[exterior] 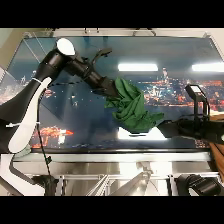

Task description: Fold the shirts.

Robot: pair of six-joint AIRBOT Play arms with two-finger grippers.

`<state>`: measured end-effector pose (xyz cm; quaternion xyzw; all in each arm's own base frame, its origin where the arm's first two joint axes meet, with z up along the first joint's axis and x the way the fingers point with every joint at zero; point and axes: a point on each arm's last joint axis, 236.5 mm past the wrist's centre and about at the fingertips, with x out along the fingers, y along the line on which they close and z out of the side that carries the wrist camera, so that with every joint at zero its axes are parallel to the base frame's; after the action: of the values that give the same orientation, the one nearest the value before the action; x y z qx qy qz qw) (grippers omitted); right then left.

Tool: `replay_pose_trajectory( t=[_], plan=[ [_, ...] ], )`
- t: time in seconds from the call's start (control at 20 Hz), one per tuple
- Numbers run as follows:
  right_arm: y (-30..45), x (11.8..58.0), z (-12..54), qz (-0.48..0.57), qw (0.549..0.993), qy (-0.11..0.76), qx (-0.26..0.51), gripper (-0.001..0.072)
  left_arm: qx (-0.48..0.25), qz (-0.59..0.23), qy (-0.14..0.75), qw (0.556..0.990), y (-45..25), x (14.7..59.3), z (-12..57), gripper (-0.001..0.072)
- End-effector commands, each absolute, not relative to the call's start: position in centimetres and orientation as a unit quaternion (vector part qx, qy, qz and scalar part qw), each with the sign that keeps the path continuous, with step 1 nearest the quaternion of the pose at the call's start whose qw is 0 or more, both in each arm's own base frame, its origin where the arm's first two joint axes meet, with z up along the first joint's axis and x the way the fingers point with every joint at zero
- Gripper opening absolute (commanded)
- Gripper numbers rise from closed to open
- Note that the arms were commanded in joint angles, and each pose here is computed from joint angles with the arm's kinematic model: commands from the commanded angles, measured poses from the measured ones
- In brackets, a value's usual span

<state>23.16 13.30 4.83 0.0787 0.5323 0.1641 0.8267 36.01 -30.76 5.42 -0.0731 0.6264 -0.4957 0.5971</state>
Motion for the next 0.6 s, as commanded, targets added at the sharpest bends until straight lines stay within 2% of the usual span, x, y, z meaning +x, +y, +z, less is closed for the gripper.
replay_pose_trajectory(
  t=[0.0, 0.15, 0.45, 0.5, 0.55],
  plan=[
    [12.2, 26.3, 2.4, 0.138, 0.828, 0.539, 0.077, 0.0483, -0.144, -0.423, 0.645, 0.62, -27.4, 38.8, 0.8, 0.0709],
    [14.2, 27.8, -1.7, 0.186, 0.796, 0.572, 0.063, 0.0483, -0.169, -0.391, 0.628, 0.651, -25.9, 42.0, -2.6, 0.0698],
    [18.6, 30.5, -6.2, 0.262, 0.768, 0.577, 0.09, 0.0479, -0.164, -0.4, 0.656, 0.619, -27.0, 44.1, -8.1, 0.0698],
    [19.1, 30.8, -6.4, 0.271, 0.765, 0.577, 0.094, 0.0401, -0.16, -0.405, 0.659, 0.614, -27.5, 44.2, -8.7, 0.0697],
    [19.5, 31.1, -6.4, 0.277, 0.764, 0.575, 0.097, 0.0269, -0.157, -0.409, 0.66, 0.61, -28.1, 44.4, -9.2, 0.0697]
  ],
)
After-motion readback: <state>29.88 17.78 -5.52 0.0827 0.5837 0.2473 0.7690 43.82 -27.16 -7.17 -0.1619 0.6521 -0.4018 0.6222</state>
